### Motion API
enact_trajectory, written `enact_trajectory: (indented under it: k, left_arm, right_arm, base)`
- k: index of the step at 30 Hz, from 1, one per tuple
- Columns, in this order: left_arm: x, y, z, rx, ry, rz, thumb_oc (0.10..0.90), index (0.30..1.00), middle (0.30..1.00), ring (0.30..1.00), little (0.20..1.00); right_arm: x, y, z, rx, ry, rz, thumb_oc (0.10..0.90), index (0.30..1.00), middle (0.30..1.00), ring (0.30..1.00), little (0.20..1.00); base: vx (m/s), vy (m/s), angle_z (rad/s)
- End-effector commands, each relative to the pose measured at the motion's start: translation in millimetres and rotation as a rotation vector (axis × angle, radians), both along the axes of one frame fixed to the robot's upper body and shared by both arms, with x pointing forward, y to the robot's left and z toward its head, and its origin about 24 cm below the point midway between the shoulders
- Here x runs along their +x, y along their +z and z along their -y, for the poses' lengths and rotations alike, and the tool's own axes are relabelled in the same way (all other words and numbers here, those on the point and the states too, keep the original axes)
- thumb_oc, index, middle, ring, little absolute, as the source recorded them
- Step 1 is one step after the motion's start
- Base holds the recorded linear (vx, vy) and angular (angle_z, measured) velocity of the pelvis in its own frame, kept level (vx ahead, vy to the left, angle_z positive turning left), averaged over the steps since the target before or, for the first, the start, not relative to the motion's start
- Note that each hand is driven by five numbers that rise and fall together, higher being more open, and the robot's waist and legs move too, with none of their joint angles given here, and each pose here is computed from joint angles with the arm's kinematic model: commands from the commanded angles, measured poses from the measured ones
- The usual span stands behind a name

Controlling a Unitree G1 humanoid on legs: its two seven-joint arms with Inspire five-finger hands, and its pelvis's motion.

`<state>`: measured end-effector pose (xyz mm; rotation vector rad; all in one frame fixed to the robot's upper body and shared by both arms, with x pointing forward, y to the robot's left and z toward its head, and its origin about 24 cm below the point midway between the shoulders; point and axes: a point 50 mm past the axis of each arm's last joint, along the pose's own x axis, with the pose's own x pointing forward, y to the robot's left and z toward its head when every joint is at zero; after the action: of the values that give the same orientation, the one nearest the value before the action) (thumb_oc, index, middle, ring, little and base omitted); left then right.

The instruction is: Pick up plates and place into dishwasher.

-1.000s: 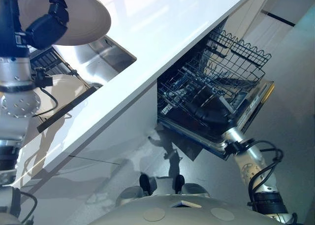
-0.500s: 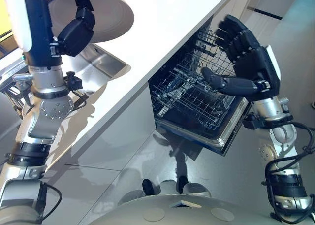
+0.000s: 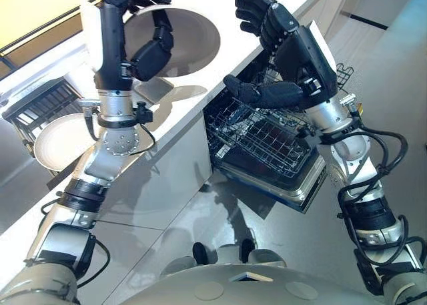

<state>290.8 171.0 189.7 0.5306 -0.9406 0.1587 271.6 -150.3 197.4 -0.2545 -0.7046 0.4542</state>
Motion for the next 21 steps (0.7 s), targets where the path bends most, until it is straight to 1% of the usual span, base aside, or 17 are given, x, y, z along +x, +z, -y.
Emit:
enact_trajectory:
  k: [1,3,8,11,14,15,16,17,21]
  left_arm:
    - [-3,59,26,-0.033,-0.184,0.237,0.100,0.300,0.300,0.300,0.200]
    - [-7,59,33,-0.017,-0.234,0.235,0.100,0.300,0.300,0.300,0.200]
    - [-18,57,52,0.028,-0.359,0.228,0.100,0.300,0.300,0.300,0.200]
    - [-23,57,60,0.047,-0.416,0.226,0.100,0.300,0.300,0.300,0.200]
    - [-29,55,66,0.056,-0.472,0.230,0.100,0.300,0.300,0.300,0.200]
    - [-32,55,67,0.058,-0.504,0.222,0.100,0.300,0.300,0.300,0.200]
    - [-33,55,67,0.056,-0.512,0.219,0.100,0.300,0.300,0.300,0.200]
    - [-34,54,68,0.054,-0.534,0.214,0.100,0.300,0.300,0.300,0.200]
    - [-36,48,75,0.065,-0.618,0.156,0.100,0.300,0.300,0.300,0.200]
  right_arm:
    - [-6,49,-10,0.128,0.025,0.217,0.800,0.900,0.900,0.900,0.900]
    - [-3,46,-12,0.142,0.026,0.188,0.800,0.900,0.900,0.900,0.900]
    - [7,29,-20,0.154,0.077,0.023,0.800,0.900,0.900,0.900,0.900]
    - [12,20,-23,0.134,0.071,-0.042,0.800,0.900,0.900,0.900,0.900]
    - [18,2,-25,0.096,0.090,-0.168,0.800,0.900,0.900,0.900,0.900]
    - [21,-6,-24,0.093,0.108,-0.229,0.328,0.495,0.495,0.495,0.428]
    - [21,-7,-24,0.094,0.113,-0.239,0.259,0.436,0.436,0.436,0.359]
    - [22,-11,-25,0.100,0.127,-0.269,0.100,0.300,0.300,0.300,0.200]
    - [24,-16,-24,0.142,0.131,-0.291,0.100,0.300,0.300,0.300,0.200]
  base:
    - [0.03,-0.006,0.02]
    - [0.03,-0.005,0.02]
    - [0.02,-0.005,0.02]
    - [0.00,0.000,0.00]
    - [0.01,-0.001,0.01]
    - [0.02,-0.003,0.03]
    - [0.00,0.000,0.00]
    - [0.00,0.000,0.00]
    - [0.01,-0.005,0.06]
